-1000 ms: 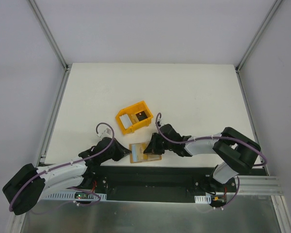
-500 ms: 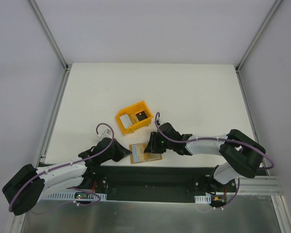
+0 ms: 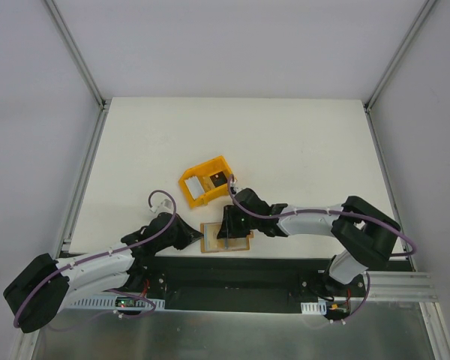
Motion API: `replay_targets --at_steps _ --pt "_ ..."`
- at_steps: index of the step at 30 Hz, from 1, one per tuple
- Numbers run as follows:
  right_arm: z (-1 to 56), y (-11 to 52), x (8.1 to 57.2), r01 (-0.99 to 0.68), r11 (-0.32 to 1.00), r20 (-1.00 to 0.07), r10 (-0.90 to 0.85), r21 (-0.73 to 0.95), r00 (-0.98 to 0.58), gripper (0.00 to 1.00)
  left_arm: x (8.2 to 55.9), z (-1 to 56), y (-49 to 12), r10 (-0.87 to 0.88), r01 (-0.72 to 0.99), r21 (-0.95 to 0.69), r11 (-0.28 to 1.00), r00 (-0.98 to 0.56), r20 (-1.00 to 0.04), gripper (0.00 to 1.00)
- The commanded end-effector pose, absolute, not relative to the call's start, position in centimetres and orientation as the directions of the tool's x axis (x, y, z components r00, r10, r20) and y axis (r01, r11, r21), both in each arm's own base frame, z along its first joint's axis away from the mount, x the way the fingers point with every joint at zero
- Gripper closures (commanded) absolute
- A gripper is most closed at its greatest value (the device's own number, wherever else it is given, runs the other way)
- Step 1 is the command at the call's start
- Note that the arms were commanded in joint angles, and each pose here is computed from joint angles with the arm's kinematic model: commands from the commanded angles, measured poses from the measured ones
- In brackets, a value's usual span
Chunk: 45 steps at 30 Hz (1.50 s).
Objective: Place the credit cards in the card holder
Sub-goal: Insert the credit card into the card holder.
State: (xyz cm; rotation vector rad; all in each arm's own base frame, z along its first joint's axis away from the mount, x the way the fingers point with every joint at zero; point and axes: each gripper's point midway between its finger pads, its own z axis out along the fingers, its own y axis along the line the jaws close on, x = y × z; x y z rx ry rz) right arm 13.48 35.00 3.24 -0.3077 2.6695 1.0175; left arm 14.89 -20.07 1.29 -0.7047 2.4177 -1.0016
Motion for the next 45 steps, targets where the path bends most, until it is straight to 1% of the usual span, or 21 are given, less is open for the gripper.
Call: replay_targets --at_steps 1,8,14,19,23,25,28,31,37,39,45 --pt "5.0 37.1 13.1 -0.341 0.684 -0.343 -0.140 0.645 -0.929 0.69 13.6 -1.6 -18.0 -0.598 -0.359 -0.650 0.670 -0.780 -0.186 1.00" --pt "5.1 37.3 13.0 -0.338 0.677 -0.331 -0.146 0.654 -0.932 0.71 13.6 -1.6 -18.0 -0.598 -0.361 -0.648 0.671 -0.780 -0.185 1.00" --pt "5.5 37.9 12.8 -0.324 0.651 -0.310 -0.142 0.686 -0.940 0.71 13.7 -1.6 -18.0 -0.598 -0.360 -0.649 0.671 -0.780 -0.185 1.00" --pt "5.9 37.6 13.2 -0.338 0.650 -0.335 -0.135 0.680 -0.933 0.69 13.6 -1.6 -18.0 -0.596 -0.357 -0.651 0.670 -0.781 -0.185 1.00" --pt "6.6 36.1 14.1 -0.376 0.687 -0.393 -0.142 0.622 -0.909 0.64 13.5 -1.7 -17.9 -0.601 -0.359 -0.655 0.665 -0.778 -0.183 1.00" --pt "7.4 35.3 15.0 -0.398 0.707 -0.433 -0.143 0.584 -0.890 0.61 13.5 -1.8 -17.8 -0.606 -0.363 -0.657 0.661 -0.775 -0.182 1.00" --pt "9.0 34.2 16.2 -0.432 0.729 -0.492 -0.149 0.532 -0.858 0.52 13.4 -1.9 -17.7 -0.606 -0.363 -0.657 0.661 -0.774 -0.182 1.00" --pt "10.9 33.3 18.1 -0.451 0.749 -0.548 -0.141 0.485 -0.824 0.46 13.5 -1.7 -17.8 -0.608 -0.361 -0.662 0.657 -0.772 -0.183 1.00" --pt "13.5 31.0 22.8 -0.435 0.816 -0.615 -0.128 0.381 -0.778 0.42 13.5 -1.7 -17.8 -0.608 -0.359 -0.663 0.657 -0.773 -0.184 1.00" --pt "14.0 30.6 24.2 -0.429 0.832 -0.619 -0.137 0.351 -0.773 0.39 13.5 -1.7 -17.8 -0.607 -0.358 -0.663 0.658 -0.773 -0.185 1.00" --pt "13.7 30.6 28.2 -0.417 0.863 -0.599 -0.179 0.286 -0.780 0.38 13.5 -1.7 -17.8 -0.609 -0.358 -0.664 0.656 -0.772 -0.185 1.00"
